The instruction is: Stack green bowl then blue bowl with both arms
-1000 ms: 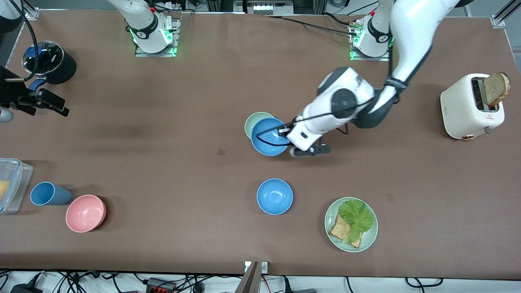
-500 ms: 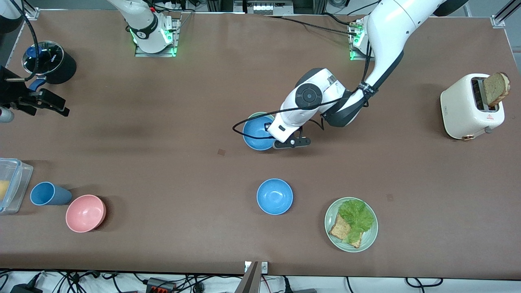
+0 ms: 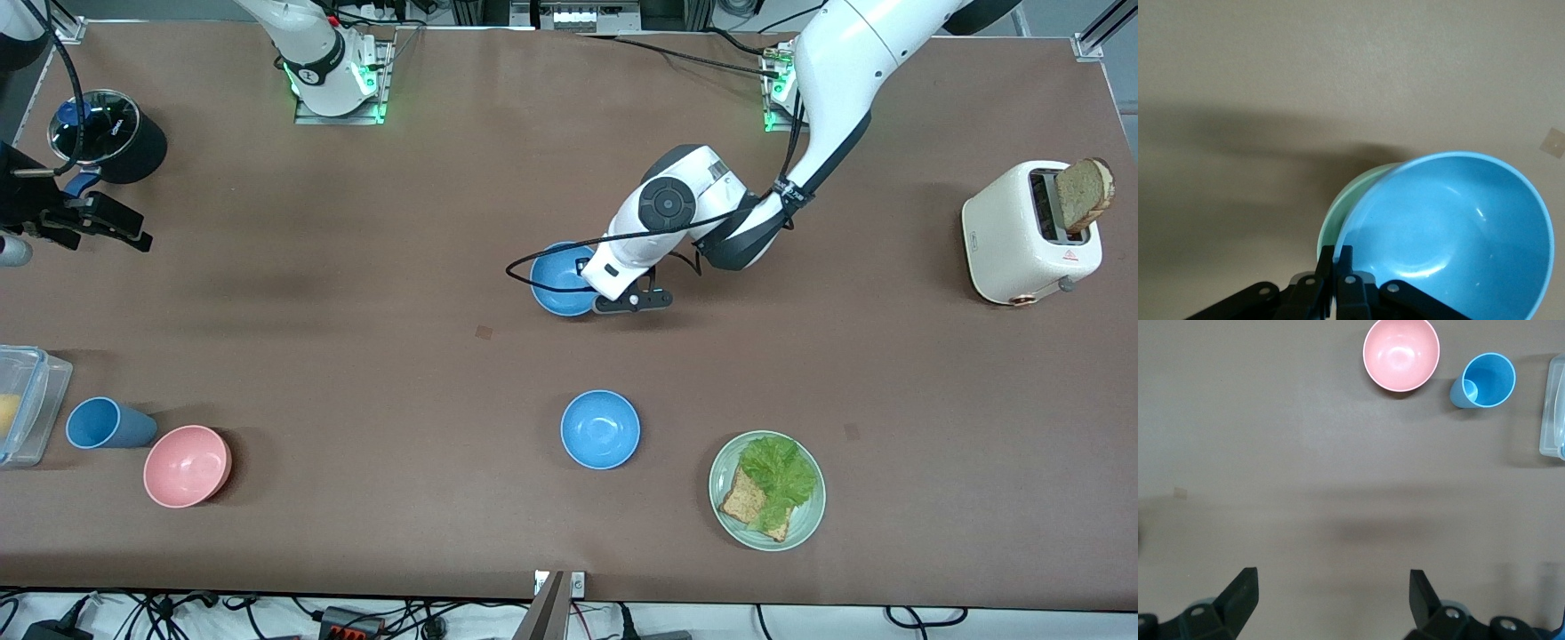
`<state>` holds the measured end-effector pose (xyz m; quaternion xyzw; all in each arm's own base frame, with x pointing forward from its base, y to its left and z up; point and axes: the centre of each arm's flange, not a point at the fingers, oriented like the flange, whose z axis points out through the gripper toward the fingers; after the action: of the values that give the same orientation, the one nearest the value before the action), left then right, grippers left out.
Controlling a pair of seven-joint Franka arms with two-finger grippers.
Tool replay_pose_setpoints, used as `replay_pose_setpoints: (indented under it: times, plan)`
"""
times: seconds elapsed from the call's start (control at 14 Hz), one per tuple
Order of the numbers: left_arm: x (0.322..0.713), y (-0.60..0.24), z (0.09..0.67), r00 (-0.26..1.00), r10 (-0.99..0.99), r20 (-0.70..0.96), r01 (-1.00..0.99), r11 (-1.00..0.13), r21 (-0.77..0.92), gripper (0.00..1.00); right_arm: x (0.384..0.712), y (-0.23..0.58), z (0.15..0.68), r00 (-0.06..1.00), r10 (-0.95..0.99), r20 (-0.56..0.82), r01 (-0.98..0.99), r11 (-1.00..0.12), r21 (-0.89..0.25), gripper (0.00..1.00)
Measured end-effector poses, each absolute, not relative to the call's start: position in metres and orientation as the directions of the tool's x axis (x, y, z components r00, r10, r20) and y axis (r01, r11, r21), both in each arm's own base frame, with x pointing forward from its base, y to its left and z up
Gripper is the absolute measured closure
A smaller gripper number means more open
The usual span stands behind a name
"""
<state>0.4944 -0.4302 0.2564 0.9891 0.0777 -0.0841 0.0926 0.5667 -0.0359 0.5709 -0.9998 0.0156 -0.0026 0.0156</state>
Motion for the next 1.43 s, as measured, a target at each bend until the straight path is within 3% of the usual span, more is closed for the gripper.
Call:
replay_pose_setpoints:
  times: [0.5,0.86,1.43]
  plan:
    - [0.481,-0.431,0.254,0.975,0.125,-0.186,0.155,-0.976,0.156,0.92,0.567,-0.036,0.571,1.0,-0.031,0.005,-0.031,-0.999,-0.03,0.0]
    - [0.492,-0.42,0.285,0.979,0.142,-0.149,0.164,-0.975,0.148,0.52,0.567,-0.036,0.571,0.999,-0.031,0.005,-0.031,-0.999,-0.029,0.0]
    - [0.565,-0.324,0.379,0.973,0.178,-0.145,0.204,-0.96,0.19,0.52,0.567,-0.036,0.571,1.0,-0.031,0.004,-0.031,-0.999,-0.029,0.0]
